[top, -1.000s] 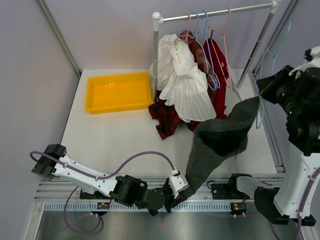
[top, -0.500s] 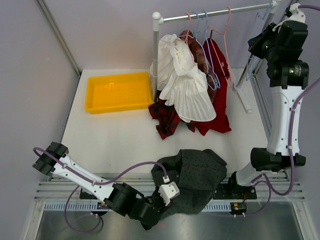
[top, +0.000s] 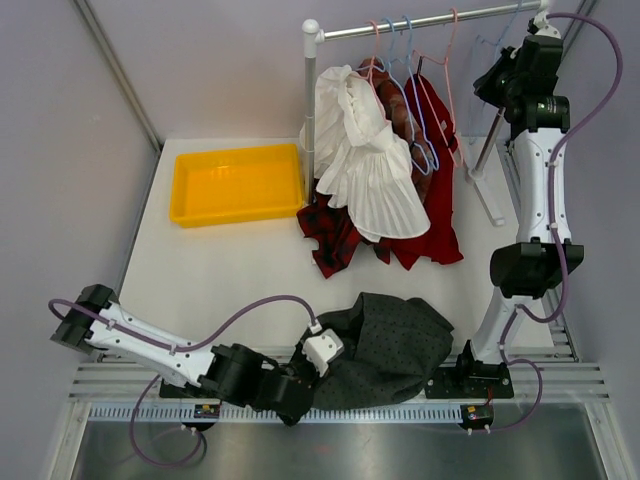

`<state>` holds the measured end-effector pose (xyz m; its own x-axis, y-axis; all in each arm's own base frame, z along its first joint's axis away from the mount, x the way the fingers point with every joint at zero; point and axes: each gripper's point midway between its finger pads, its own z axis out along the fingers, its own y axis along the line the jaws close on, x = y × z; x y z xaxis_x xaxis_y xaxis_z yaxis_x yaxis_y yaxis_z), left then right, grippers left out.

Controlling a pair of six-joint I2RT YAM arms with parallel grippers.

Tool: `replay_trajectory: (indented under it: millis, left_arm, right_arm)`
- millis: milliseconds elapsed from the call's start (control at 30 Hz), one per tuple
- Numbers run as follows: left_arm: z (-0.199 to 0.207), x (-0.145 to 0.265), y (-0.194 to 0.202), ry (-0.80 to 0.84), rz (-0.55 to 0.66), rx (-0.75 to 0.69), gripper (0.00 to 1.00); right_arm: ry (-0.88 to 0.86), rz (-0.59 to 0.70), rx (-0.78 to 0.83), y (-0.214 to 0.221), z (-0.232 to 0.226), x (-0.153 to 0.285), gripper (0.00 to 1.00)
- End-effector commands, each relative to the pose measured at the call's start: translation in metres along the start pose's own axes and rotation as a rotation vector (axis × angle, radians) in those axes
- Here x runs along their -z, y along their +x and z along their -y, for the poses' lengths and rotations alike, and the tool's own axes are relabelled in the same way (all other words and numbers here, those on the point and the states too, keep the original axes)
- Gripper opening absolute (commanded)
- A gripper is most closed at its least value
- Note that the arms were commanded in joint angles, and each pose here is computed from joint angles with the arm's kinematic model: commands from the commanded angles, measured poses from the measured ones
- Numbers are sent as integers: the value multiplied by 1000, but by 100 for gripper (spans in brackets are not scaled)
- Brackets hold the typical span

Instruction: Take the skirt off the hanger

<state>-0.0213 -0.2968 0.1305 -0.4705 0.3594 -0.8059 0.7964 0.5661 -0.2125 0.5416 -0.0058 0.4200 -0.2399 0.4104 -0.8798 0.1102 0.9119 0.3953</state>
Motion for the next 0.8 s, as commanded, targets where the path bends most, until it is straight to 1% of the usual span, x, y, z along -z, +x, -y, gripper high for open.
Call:
replay_trajectory:
  millis: [0,33,67,100,133,167,200,233,267,300,333,367,400,433,467,500,533,567,600,633,667,700,733,767]
  left_arm:
    - [-25,2,-40,-93,49,-63,0]
    - [-44,1,-53,-152,49,-65,0]
    - [-51,4,-66,-164,64,-69,0]
    - [-56,9,-91,-165,95,-113,0]
    - [-80,11,-109,-236,110,-98,0]
    - [-91,16,-123,-264,125,-102,0]
    - [-103,23,-141,-291,141,-151,0]
    - [-126,35,-170,-365,174,-126,0]
    - [-138,44,-188,-405,192,-129,0]
    - [-154,47,-200,-459,177,-182,0]
    - [-177,67,-231,-536,219,-150,0]
    - [-188,76,-244,-570,231,-152,0]
    - [-200,79,-255,-601,223,-184,0]
    - [-220,89,-270,-636,243,-155,0]
    - [-226,103,-293,-645,296,-142,0]
    - [-235,112,-307,-664,311,-151,0]
    - [-256,109,-315,-700,293,-136,0]
    - [-260,129,-343,-718,357,-136,0]
    - [-270,134,-354,-737,366,-130,0]
    - [-297,124,-360,-769,333,-108,0]
    - [-301,147,-390,-789,418,-95,0]
    - [-313,147,-400,-803,423,-75,0]
    - [-333,159,-411,-828,450,-49,0]
    - [-357,136,-416,-834,416,-18,0]
  right_arm:
    - [-36,25,-10,1,-3,12,0]
    - [-34,29,-14,5,-2,15,0]
    - [-40,31,-14,9,-2,18,0]
    - [-33,35,-16,15,3,22,0]
    - [-29,32,-16,17,4,25,0]
    - [-19,16,-16,21,6,31,0]
    - [-1,9,-16,21,9,33,0]
    - [6,-3,-18,23,10,36,9]
    - [16,-27,-19,27,11,42,57]
    - [15,-31,-21,27,10,46,87]
    - [19,-36,-23,28,10,49,99]
    - [27,-37,-23,28,12,54,99]
    - [41,-25,-20,26,14,64,99]
    - [48,-17,-16,26,15,69,99]
    - [50,-6,-9,25,15,74,99]
    - [58,5,3,24,18,85,99]
    - [57,8,9,25,18,90,99]
    - [67,43,19,17,19,105,99]
    - [82,30,22,26,24,105,99]
    - [81,30,20,28,24,110,99]
    - [72,54,15,24,22,122,99]
    - [72,28,7,36,25,121,100]
    - [62,27,1,39,24,125,100]
    - [50,51,-18,36,21,134,100]
